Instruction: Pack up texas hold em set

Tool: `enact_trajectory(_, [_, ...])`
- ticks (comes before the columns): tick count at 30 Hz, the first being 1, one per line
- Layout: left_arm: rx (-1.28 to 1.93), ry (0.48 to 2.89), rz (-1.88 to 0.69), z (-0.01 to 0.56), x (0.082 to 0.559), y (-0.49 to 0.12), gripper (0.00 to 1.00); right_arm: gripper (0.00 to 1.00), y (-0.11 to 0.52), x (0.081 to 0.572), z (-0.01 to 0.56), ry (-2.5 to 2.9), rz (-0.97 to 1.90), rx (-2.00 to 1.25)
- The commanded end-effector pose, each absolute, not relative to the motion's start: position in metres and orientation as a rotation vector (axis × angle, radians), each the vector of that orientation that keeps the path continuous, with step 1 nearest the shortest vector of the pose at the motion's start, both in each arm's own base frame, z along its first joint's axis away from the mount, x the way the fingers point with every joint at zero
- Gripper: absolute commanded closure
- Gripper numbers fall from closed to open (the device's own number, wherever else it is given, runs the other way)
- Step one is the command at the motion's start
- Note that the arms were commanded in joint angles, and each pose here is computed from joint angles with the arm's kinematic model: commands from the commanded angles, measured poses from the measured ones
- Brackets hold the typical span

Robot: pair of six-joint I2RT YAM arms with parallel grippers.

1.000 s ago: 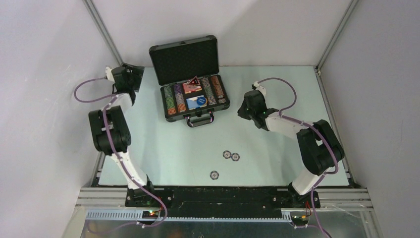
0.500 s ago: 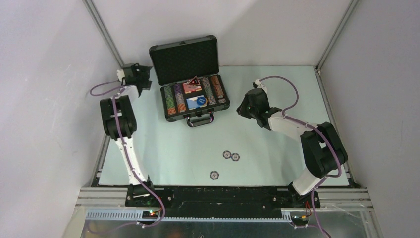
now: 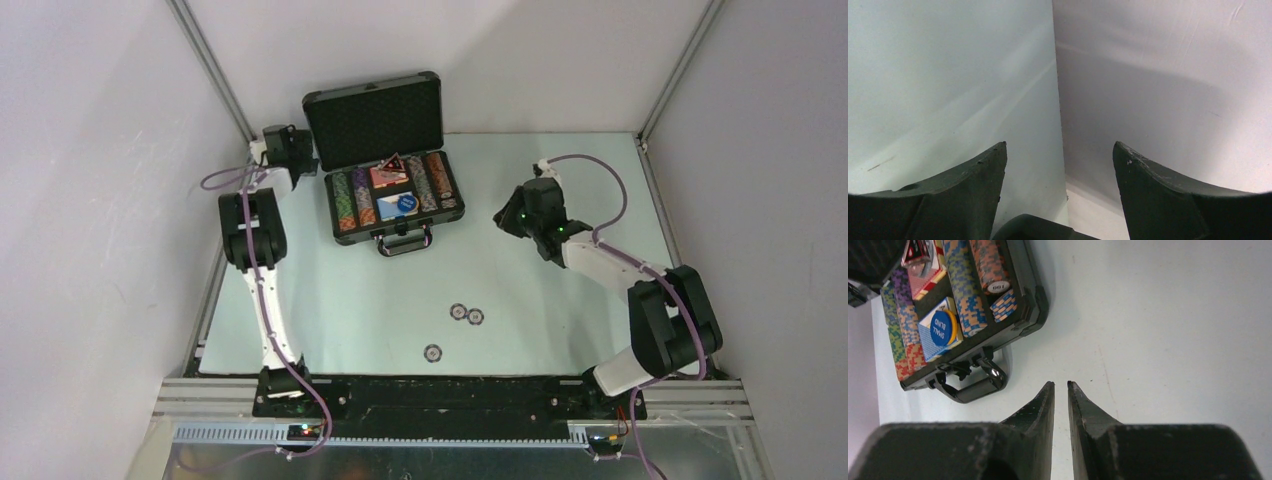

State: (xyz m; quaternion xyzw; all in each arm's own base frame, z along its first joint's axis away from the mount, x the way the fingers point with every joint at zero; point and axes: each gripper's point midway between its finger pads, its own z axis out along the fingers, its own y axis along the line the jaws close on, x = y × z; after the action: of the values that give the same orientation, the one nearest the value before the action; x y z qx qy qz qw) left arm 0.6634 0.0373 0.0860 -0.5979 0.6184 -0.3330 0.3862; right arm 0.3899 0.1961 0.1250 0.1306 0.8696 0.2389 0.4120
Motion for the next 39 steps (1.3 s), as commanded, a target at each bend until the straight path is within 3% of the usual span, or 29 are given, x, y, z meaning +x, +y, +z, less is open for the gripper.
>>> enact_trajectory(1, [-1.334,1.801,-1.011,0.093,0.653,-0.092,0.19,0.80,0.179,0.392,0.147,2.120,0.621,0.348])
enact_trajectory(17, [-1.290,1.932,-1.105,0.067,0.635,-0.192,0.20,0.79,0.124,0.388,0.151,2.091,0.593,0.465])
enact_trajectory(28, [-1.242,1.944,-1.146,0.081,0.632,-0.231,0.20,0.80,0.146,0.398,0.120,2.186,0.800,0.461])
enact_trajectory(39, [-1.247,2.044,-1.123,0.061,0.585,-0.259,0.20,0.79,0.098,0.408,0.112,2.176,0.625,0.611])
